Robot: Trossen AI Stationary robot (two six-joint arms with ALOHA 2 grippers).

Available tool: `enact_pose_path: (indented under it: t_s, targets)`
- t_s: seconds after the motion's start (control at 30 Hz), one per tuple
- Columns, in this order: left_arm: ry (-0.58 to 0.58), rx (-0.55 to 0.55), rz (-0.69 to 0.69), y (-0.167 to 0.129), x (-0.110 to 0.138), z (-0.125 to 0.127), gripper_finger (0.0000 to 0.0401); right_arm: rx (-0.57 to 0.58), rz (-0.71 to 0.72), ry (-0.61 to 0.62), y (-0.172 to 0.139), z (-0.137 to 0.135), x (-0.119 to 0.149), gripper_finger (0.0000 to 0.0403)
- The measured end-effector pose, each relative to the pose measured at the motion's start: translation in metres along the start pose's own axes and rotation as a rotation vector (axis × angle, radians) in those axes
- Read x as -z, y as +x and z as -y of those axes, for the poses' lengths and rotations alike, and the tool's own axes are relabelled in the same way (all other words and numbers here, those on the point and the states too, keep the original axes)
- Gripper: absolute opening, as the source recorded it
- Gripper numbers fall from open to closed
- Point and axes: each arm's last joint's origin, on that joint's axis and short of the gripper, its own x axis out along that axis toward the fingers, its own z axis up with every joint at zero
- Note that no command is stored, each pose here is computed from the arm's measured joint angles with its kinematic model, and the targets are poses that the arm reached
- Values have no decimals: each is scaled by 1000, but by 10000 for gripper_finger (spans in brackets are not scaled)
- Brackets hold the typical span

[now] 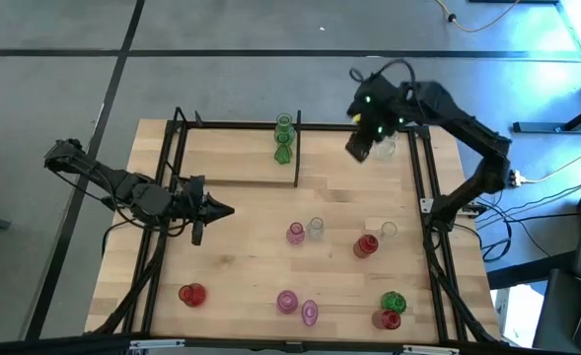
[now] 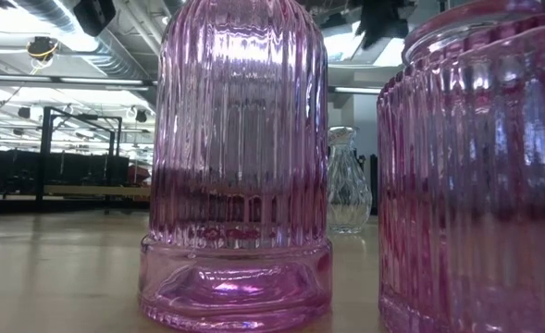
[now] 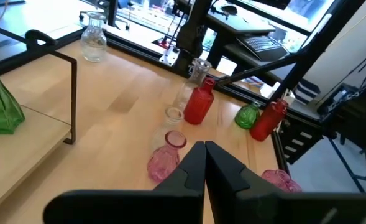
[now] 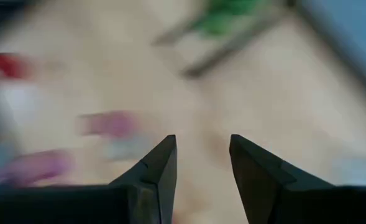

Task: Sort vases onto shelf
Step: Put the bottom left transparent vase on the shelf

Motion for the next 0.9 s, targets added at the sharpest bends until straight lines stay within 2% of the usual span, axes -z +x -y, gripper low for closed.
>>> enact_pose_path:
  t_s: [0.1,0.27,0.47,0.53,0.7,0.77,0.9]
  targets:
    - [13,-13,-20,0,2,-1,0,-133,-54,-58,27,-23,17,136]
    - [23,-23,-33,0,4,-2,0,-118,-209,-100,70,-53,53,136]
    - [26,-36,-24,0,3,-3,0,-224,-96,-53,111,-82,63,136]
    - [19,-34,-21,0,3,-3,0,-209,-96,-10,118,-81,65,136]
    - [1,-26,-6,0,1,-2,0,-81,-104,42,136,-72,70,136]
    - [0,-26,-6,0,1,-2,0,-65,-79,43,140,-73,68,136]
    - [-11,-26,-7,0,1,-2,0,-40,-121,50,156,-72,69,136]
